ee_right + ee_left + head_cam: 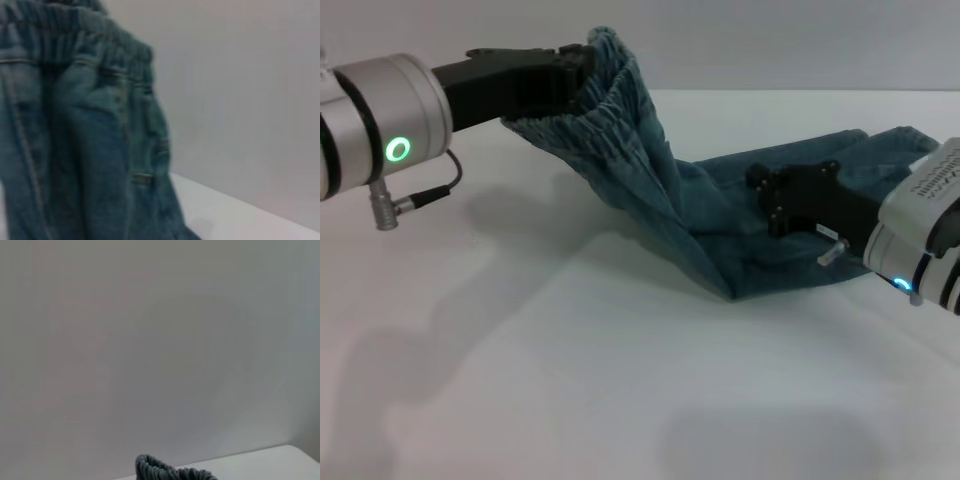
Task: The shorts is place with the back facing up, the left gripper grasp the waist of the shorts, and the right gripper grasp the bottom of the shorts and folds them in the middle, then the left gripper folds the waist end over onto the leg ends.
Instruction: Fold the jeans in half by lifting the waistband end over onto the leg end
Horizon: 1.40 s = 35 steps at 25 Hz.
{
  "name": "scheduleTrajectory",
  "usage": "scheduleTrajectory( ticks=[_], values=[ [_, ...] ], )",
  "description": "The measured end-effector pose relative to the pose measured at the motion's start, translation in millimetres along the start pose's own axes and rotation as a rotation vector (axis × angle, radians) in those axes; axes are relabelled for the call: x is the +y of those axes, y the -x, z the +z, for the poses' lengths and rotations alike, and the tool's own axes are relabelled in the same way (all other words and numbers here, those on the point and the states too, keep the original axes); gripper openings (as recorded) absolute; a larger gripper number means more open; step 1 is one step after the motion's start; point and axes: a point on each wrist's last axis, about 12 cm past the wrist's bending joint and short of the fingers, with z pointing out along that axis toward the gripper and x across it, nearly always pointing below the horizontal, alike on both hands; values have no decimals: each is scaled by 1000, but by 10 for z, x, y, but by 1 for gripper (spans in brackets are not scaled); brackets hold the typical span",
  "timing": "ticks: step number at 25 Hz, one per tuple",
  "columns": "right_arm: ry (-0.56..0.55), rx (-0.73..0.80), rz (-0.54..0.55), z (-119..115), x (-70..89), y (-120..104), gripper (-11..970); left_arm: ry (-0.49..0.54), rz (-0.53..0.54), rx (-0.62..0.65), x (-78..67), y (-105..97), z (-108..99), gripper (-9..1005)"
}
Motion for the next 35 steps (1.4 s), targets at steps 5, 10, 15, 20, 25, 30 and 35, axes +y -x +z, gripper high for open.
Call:
scheduleTrajectory(
  ticks=[5,10,15,20,25,30,35],
  values=[
    [55,21,39,69,80,20,46,-19,7,2,-56,9,23,59],
    [137,43,119,175,250,60,48,-50,33,-23,-172,86,20,59],
    [186,92,101,342,450,126,50,-82,68,-53,-302,170,-15,58],
    [244,146,42,514,765,194,51,-105,86,-67,-389,199,-25,57],
    [224,151,46,493,792,162,53,-110,85,-63,-405,174,-7,57],
    [126,132,56,335,600,64,55,-99,73,-58,-374,132,-3,53],
    [25,115,97,170,388,-16,57,-110,81,-61,-405,149,18,51]
  ],
)
